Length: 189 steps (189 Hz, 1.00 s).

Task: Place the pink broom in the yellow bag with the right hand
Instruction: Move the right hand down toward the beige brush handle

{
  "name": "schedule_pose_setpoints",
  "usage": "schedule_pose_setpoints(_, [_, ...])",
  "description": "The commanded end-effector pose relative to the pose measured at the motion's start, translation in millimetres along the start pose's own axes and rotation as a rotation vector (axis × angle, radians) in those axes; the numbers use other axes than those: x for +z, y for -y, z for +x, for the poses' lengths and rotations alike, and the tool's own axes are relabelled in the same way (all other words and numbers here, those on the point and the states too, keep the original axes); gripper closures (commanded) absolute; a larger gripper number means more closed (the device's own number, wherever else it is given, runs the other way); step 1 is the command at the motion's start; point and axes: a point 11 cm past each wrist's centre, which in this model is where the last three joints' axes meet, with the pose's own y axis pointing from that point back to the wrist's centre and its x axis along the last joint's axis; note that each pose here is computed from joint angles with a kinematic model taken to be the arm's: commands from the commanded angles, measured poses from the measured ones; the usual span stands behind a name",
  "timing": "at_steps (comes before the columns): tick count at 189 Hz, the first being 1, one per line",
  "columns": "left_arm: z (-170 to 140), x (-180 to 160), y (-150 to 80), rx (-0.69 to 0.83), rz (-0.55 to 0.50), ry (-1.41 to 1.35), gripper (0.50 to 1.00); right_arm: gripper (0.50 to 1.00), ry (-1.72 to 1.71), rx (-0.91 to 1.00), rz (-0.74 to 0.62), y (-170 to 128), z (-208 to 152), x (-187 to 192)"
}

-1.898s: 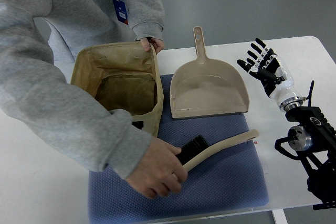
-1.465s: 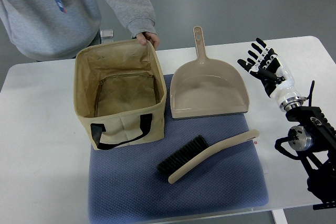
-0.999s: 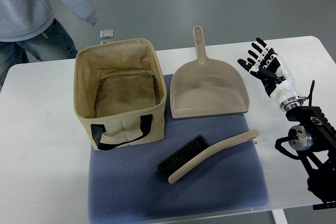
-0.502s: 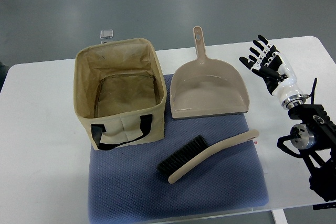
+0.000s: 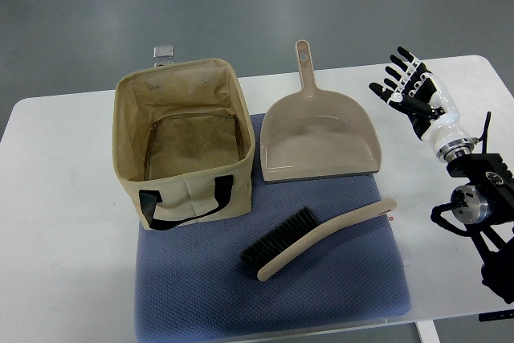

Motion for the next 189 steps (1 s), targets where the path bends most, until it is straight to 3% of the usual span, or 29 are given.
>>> schedule_pose_setpoints(1, [0.0,0.0,0.0,0.000,0.000,0.000,0.500,0.572,-0.016,-0.018,0.004,1.2,-1.1,-3.2])
schedule_pose_setpoints(117, [0.0,0.0,0.0,0.000,0.000,0.000,0.500,0.572,-0.675,-0.537,0.017,-13.4,-38.6,-34.7])
schedule_pose_setpoints(157, [0.0,0.0,0.0,0.000,0.000,0.000,0.500,0.572,-0.929,-0.763,0.031,-36.9,-61.0,-39.7])
schedule_pose_setpoints(189, [0.0,0.0,0.0,0.000,0.000,0.000,0.500,0.572,-1.101,-0.917,0.004,-61.6,-70.4,-22.8])
